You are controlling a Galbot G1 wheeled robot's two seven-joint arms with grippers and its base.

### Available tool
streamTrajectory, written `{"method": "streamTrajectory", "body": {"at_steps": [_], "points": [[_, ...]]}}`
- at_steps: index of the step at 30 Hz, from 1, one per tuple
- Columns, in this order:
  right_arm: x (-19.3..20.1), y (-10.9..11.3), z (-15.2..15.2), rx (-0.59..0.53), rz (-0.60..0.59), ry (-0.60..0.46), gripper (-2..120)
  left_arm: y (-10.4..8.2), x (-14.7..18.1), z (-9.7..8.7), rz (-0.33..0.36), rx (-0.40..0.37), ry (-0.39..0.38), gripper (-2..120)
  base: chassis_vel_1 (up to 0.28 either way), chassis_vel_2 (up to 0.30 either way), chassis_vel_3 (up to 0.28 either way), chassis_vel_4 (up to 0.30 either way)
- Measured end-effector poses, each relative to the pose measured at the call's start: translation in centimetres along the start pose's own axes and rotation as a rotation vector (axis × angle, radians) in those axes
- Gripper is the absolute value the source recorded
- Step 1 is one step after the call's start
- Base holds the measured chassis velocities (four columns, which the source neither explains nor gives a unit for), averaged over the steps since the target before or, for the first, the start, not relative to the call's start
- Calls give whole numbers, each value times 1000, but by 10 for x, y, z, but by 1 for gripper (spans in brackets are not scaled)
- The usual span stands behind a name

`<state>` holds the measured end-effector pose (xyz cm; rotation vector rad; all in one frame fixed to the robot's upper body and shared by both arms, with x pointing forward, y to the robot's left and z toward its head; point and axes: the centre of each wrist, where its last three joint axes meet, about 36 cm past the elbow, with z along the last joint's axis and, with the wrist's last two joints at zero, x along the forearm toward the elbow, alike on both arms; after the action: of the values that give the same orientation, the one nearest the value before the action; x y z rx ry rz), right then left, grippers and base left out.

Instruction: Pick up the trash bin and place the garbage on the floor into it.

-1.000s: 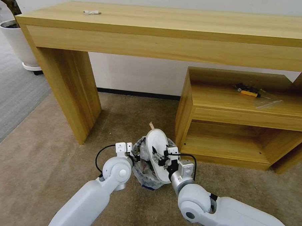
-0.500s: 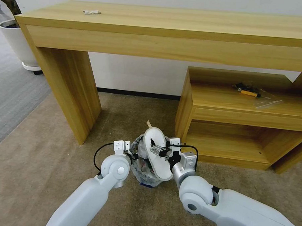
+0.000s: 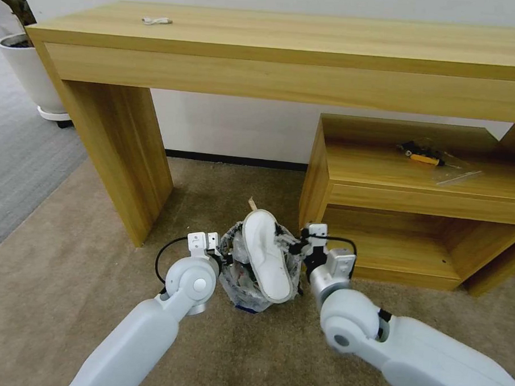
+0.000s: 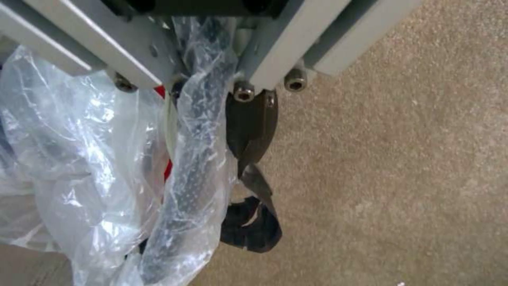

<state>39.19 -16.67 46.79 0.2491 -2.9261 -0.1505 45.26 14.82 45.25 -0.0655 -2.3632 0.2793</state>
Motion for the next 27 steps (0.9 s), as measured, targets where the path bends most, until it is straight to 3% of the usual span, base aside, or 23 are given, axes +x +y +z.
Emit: {"method": "streamTrajectory", "body": {"at_steps": [11,20,27], "points": [[6,-60,-9,24,130,-99,100,10,9,-8,-7,34,-29,0,0,0,0,0],[2,-87,-20,-21,256,-196,100,16,23,-14,-1,60,-50,0,0,0,0,0],[10,-103,5,-7,325,-263,100,25,27,-7,-27,48,-24,0,0,0,0,0]]}}
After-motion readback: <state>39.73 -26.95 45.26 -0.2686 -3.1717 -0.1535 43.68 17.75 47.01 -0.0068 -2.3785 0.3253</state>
